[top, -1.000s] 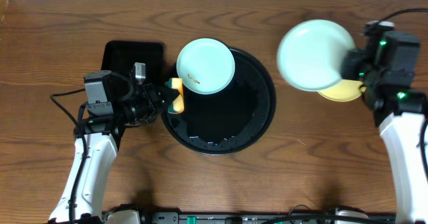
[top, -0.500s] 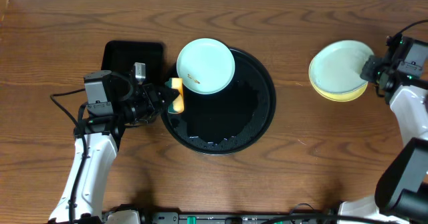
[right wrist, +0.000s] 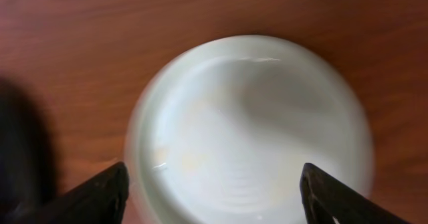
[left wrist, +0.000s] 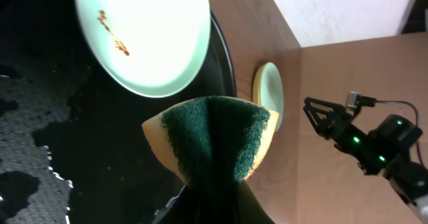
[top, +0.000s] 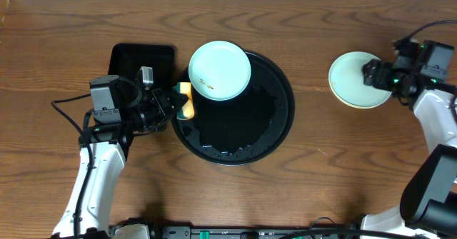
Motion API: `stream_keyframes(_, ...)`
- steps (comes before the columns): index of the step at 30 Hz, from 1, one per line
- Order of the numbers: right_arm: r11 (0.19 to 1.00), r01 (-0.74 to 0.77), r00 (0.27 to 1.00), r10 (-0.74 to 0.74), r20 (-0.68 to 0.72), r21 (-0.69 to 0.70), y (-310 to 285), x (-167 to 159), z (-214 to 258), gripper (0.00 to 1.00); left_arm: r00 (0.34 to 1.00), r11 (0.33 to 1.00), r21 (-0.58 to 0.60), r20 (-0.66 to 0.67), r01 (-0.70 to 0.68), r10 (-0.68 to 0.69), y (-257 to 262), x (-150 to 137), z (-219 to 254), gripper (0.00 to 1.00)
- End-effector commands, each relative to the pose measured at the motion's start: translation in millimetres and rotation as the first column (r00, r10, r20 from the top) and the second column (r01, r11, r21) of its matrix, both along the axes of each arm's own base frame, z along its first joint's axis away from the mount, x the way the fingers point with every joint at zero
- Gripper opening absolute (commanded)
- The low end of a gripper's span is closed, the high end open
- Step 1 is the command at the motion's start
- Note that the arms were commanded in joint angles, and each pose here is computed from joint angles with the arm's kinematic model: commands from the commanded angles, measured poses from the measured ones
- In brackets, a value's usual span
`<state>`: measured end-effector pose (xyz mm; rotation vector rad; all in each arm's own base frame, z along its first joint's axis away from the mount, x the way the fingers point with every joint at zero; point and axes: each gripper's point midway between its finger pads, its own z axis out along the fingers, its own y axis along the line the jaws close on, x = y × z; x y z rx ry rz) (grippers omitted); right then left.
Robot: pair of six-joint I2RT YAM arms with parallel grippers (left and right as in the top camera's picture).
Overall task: Clean dirty plates on tray and stack at the side
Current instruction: 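Carry the green plate right and stack it on the yellow plate, then reach the right gripper to the remaining green plate on the round tray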
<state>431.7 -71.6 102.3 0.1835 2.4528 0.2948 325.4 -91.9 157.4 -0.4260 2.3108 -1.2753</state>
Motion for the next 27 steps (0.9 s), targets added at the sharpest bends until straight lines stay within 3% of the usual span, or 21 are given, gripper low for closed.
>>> stream_keyframes(1, 0.972, -0.219, 0.975, 0.214, 0.061, 0.082, 65, 8, 26, 0.76, 0.999, 1.0, 0.03, 0.032, -0.008, 0.007, 3, 2, 5, 0.07)
stream_keyframes(7, 0.9, -0.436, 0.897, 0.434, 0.085, 0.002, 160, 14, 60, 0.73, 1.0, 0.999, 0.031, 0.027, -0.009, 0.009, 3, 2, 4, 0.07)
stream_keyframes(13, 0.791, -0.604, 0.783, 0.612, 0.113, -0.098, 247, 21, 81, 0.87, 1.0, 0.999, 0.045, 0.026, 0.0, -0.001, 3, 0, 1, 0.07)
stream_keyframes(18, 0.764, -0.627, 0.765, 0.641, 0.068, -0.15, 285, 50, 58, 0.79, 1.0, 0.999, 0.05, 0.026, 0.003, -0.005, 3, -1, 0, 0.08)
stream_keyframes(27, 0.751, -0.62, 0.743, 0.655, 0.136, -0.226, 325, 90, 12, 0.72, 1.0, 0.999, 0.05, 0.026, 0.004, -0.005, 3, -1, 0, 0.07)
